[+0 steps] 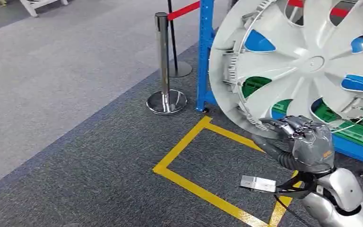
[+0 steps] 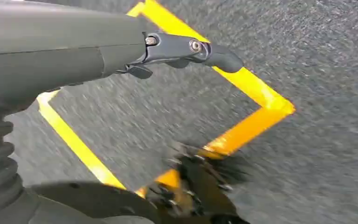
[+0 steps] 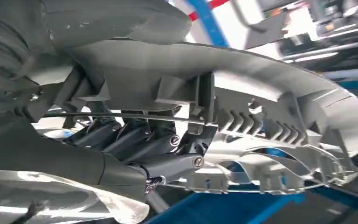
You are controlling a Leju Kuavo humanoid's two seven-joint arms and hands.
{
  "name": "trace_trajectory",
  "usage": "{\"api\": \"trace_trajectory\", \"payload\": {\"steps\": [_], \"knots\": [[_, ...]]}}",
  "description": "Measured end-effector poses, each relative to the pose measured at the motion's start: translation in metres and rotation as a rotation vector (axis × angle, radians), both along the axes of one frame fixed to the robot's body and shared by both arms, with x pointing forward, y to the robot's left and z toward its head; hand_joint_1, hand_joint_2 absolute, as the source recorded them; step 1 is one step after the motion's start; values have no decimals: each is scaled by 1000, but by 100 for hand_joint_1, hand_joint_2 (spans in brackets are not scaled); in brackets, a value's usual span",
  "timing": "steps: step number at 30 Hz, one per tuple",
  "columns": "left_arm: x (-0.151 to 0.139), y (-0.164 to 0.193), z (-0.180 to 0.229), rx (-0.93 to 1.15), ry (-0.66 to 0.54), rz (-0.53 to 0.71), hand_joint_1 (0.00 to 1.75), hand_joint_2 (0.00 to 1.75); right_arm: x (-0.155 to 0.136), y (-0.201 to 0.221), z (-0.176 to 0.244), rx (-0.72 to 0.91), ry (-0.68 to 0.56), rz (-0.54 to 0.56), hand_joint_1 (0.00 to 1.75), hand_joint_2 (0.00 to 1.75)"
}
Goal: Take the parts from the cabinet and place them on the table.
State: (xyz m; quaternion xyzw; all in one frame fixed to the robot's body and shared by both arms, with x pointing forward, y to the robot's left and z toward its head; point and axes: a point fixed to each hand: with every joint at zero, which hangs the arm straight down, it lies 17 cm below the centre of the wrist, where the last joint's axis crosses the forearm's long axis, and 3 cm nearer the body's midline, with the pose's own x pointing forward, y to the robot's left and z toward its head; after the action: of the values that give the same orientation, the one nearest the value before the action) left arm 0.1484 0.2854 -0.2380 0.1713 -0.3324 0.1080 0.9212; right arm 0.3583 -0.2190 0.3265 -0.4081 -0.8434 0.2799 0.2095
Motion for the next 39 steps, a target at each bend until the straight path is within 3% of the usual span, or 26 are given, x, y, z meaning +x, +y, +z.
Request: {"api": "trace_trajectory", "payload": {"steps": [4,13,39], "knots": [[8,-7,6,-43,-69,15,0,175,-9,5,-2,-9,-8,7,175,175],[5,2,6,35,-36,-9,0,175,-21,15,9,-69,-79,4,175,175],[7,-1,6,90,-9,-93,0,175,-36,18,3,-96,-89,12,175,175]]}}
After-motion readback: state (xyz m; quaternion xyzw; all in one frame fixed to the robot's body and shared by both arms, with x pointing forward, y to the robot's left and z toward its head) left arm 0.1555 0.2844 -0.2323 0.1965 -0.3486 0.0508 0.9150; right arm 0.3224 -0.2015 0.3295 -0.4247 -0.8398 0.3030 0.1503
